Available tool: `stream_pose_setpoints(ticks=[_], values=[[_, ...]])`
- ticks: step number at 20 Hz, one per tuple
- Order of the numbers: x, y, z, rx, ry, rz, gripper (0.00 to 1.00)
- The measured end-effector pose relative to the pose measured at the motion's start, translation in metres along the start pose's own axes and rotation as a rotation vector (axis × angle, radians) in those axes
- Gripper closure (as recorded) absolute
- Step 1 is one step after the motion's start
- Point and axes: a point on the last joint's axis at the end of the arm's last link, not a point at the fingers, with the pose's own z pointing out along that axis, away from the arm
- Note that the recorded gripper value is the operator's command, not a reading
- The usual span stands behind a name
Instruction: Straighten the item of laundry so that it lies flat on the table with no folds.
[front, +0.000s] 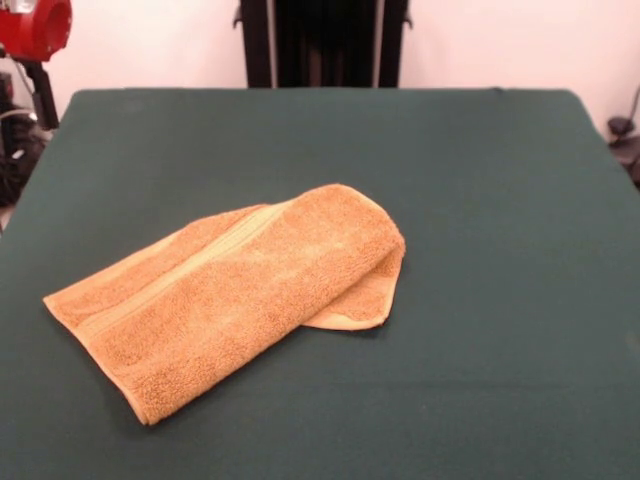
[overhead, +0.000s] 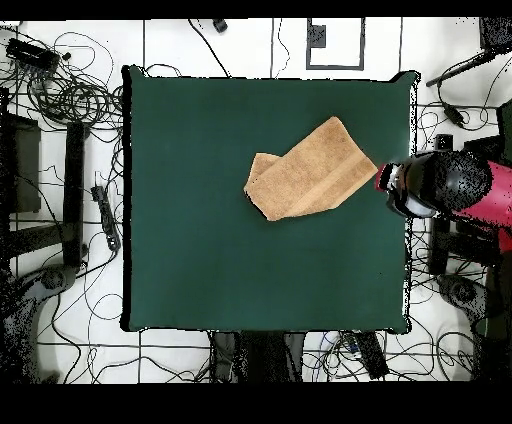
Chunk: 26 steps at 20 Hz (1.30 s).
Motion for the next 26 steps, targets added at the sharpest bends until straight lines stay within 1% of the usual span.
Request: stream_pose_setpoints(ticks=[19, 26], values=[[-0.004, -0.006, -0.011, 0.004, -0.019, 0.010, 0.00], [-0.007, -0.011, -0.021, 0.010, -0.033, 0.017, 0.00]])
